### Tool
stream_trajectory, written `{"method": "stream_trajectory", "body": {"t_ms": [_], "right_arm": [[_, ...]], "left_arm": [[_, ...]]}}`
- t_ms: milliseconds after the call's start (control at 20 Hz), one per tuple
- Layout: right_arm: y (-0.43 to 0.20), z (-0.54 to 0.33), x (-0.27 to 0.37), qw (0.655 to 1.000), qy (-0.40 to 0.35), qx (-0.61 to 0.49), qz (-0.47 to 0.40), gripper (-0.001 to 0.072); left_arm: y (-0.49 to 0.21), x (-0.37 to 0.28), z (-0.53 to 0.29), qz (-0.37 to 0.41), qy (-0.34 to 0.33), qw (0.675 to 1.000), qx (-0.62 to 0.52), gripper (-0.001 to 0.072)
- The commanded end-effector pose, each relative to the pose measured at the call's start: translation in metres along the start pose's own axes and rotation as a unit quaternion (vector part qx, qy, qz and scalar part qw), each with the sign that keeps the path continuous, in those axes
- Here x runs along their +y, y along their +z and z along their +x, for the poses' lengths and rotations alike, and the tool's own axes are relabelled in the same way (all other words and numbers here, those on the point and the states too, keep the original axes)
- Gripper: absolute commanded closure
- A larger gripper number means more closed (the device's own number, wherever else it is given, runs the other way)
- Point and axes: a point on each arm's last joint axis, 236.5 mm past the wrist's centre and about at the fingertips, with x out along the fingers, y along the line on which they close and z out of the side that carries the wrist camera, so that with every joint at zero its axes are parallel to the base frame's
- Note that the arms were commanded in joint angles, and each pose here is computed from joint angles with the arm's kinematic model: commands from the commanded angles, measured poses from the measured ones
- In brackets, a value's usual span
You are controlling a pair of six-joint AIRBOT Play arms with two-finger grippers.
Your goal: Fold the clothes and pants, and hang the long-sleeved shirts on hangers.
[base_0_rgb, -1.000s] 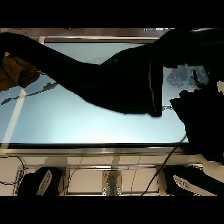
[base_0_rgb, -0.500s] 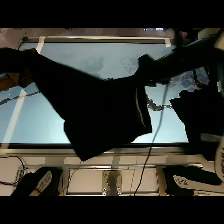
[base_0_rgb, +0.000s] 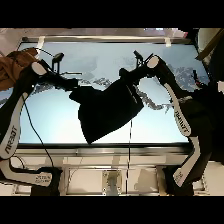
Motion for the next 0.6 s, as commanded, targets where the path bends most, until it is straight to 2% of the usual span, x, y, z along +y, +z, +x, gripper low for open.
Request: {"method": "stream_trajectory", "body": {"t_ms": [0,300,450,550], "right_arm": [[0.077,-0.014,-0.04,0.992,-0.003,-0.124,0.023,0.0685],[0.066,-0.056,-0.053,0.998,-0.022,-0.047,-0.042,0.0684],[0.047,-0.06,-0.09,0.993,-0.096,0.0,-0.074,0.0683],[0.042,-0.066,-0.114,0.984,-0.148,0.02,-0.099,0.0683]], "left_arm": [[-0.002,-0.001,0.012,-0.006,-0.002,1.0,0.006,0.0673],[-0.043,-0.086,-0.051,0.078,-0.044,0.995,0.044,0.0673],[-0.095,-0.126,-0.039,0.085,-0.063,0.99,0.088,0.0673],[-0.123,-0.166,-0.017,0.091,-0.099,0.986,0.094,0.0673]]}}
